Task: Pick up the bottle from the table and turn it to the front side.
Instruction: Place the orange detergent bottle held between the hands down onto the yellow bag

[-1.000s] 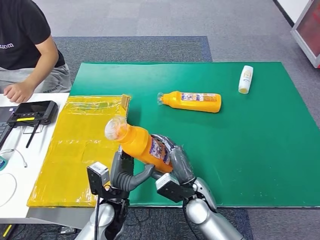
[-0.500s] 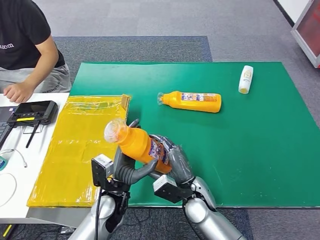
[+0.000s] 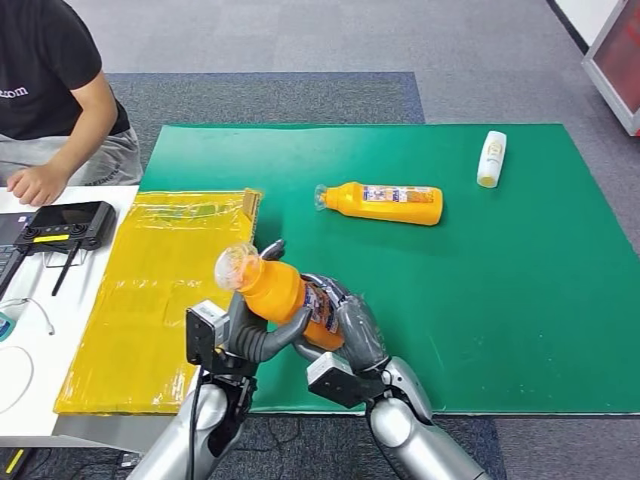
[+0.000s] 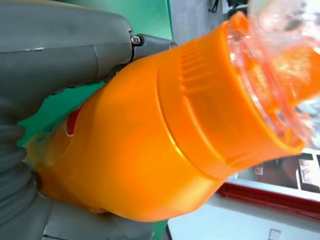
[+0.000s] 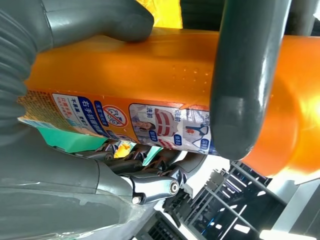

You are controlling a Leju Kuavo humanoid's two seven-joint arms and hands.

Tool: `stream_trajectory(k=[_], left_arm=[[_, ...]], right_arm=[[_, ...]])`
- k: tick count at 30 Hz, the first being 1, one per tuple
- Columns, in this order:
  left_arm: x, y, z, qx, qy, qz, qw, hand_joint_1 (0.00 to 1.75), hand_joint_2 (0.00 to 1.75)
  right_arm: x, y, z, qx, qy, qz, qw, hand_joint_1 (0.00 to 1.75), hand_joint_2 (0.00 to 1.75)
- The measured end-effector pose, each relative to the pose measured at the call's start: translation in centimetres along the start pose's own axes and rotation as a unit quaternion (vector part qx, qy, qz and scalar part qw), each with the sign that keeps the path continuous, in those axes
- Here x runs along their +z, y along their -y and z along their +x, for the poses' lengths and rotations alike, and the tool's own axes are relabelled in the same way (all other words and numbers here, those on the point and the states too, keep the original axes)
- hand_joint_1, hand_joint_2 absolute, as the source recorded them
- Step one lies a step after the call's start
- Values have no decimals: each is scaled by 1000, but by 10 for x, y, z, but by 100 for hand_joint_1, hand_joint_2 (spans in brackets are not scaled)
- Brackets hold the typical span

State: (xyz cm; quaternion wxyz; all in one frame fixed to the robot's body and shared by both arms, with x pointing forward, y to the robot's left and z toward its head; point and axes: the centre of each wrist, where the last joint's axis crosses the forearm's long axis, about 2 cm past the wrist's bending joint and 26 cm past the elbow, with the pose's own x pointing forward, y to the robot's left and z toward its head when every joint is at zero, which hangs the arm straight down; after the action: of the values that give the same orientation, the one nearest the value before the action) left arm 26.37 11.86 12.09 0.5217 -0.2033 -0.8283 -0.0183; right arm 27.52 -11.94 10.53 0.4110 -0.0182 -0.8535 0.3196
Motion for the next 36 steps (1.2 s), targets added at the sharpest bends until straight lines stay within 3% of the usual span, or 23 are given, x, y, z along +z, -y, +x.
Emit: stream_trajectory(k=[15, 36], left_arm=[[-14, -6, -10, -24, -21, 4, 999, 175, 175], [-16, -10, -9, -64, -15, 12, 998, 175, 175]], right_arm=[[0, -1, 2, -8, -6, -9, 1000, 175, 175], [-1, -1, 2, -8, -10, -15, 1000, 175, 175]])
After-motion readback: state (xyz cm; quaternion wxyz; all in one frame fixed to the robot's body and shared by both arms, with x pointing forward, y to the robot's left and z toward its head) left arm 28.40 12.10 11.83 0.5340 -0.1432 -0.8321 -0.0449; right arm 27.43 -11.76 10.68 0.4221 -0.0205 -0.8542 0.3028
